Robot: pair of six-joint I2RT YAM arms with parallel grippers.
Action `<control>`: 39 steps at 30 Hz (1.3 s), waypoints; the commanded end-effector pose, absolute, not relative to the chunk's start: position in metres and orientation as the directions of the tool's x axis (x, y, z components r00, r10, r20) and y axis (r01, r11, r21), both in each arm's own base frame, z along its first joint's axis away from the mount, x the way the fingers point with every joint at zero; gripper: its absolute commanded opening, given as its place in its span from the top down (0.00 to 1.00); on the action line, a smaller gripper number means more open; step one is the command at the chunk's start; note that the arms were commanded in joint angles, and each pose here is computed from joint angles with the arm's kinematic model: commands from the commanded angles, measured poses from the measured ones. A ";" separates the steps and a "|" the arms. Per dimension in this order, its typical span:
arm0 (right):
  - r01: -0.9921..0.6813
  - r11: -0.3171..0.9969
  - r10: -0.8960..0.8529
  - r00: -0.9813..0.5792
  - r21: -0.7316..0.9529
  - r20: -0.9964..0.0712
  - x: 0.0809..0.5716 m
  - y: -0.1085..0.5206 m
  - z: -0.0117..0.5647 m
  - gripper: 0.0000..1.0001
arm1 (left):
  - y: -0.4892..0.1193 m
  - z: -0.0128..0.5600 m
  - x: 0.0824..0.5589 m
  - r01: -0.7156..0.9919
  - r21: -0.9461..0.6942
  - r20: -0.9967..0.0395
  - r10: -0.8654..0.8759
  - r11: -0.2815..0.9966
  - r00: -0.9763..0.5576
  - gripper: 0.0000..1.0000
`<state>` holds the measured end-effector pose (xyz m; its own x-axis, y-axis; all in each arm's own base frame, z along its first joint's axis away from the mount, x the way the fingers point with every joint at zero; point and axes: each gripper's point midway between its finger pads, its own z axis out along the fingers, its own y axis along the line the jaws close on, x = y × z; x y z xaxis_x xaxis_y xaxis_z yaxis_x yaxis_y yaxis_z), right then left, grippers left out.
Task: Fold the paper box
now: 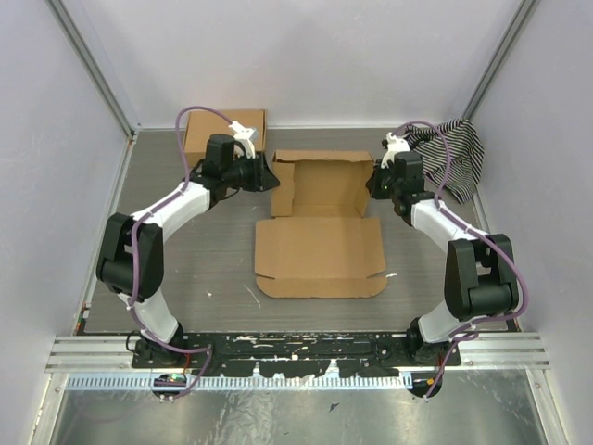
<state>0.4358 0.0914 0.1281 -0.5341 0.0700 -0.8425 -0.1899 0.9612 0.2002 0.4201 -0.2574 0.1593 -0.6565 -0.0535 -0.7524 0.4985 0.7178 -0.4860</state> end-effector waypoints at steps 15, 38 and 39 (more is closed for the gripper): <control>-0.227 0.952 0.037 -0.577 0.203 -0.816 0.408 0.124 0.124 0.99 | -0.222 0.120 0.466 0.227 -0.254 -0.766 -0.052 0.940 -0.641 0.66; 0.274 0.959 0.253 -0.721 0.070 -0.645 0.396 0.123 0.114 0.99 | -0.131 0.125 0.433 -0.080 0.442 -0.627 0.244 0.893 -0.739 1.00; 0.270 0.960 0.256 -0.726 0.078 -0.638 0.395 0.126 0.113 0.98 | -0.134 0.124 0.432 -0.073 0.423 -0.628 0.234 0.903 -0.742 1.00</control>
